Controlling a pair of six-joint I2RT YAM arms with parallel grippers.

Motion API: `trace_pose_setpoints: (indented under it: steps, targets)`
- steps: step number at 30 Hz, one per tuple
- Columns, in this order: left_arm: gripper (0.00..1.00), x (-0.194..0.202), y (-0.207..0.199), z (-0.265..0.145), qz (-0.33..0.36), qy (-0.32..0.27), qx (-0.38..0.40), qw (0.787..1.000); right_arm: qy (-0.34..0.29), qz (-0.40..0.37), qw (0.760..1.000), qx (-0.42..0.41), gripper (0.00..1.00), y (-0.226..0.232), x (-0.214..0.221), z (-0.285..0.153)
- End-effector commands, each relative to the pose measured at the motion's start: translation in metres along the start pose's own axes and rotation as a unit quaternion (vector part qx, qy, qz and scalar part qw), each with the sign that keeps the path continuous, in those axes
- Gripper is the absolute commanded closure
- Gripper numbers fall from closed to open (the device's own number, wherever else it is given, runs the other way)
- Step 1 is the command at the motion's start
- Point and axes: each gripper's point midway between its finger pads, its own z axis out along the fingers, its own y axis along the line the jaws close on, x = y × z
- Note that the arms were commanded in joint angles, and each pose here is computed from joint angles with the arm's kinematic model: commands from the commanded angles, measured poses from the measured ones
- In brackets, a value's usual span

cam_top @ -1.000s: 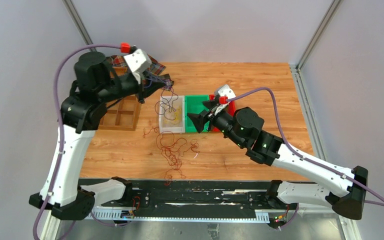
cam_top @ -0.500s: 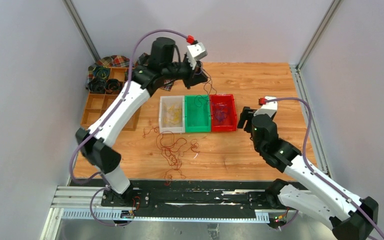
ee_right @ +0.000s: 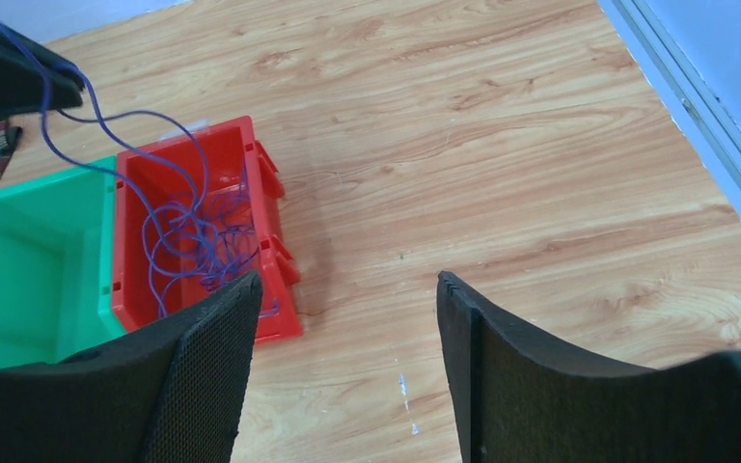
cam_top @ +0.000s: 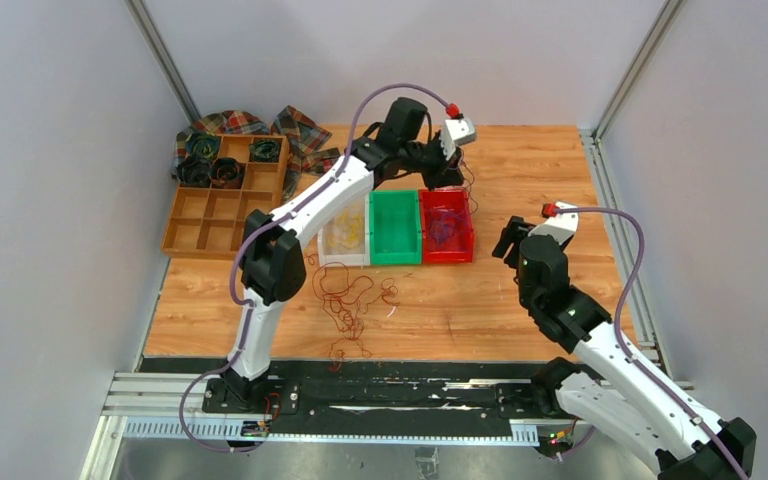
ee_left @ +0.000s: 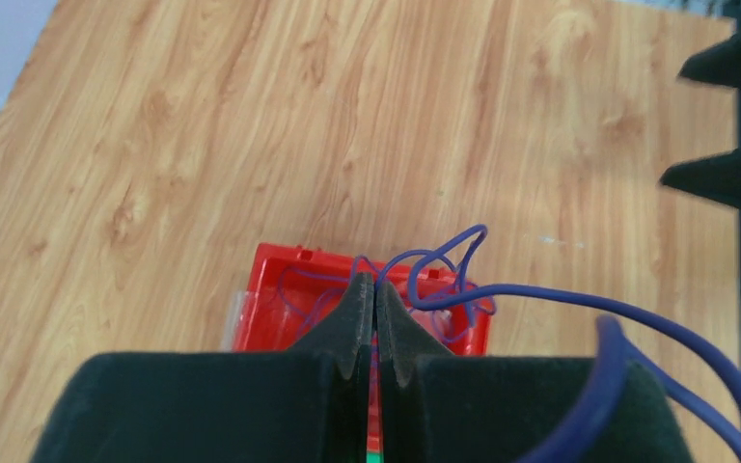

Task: Untangle the cables
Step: Place the cable in the bin.

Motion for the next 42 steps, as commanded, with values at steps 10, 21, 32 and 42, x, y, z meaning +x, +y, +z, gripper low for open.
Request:
trace_pose_setpoints:
  steps: [10,21,32,42]
  targets:
    - [1.00,0.086,0.046,0.023,0.144,0.124,-0.106,0.976,-0.007,0.019,1.000,0.005,0.36,-0.009,0.002,0.003]
    - [0.71,0.120,0.059,0.035,0.187,0.205,-0.113,0.954,0.004,0.003,1.000,0.007,0.36,-0.007,0.001,0.007]
    - [0.23,0.119,0.021,-0.011,0.186,0.236,-0.023,0.953,0.045,0.027,0.998,-0.037,0.33,0.007,-0.008,0.016]
    - [0.02,0.090,0.030,-0.043,0.261,0.258,-0.062,0.928,0.127,0.078,0.977,-0.155,0.29,0.070,-0.003,0.041]
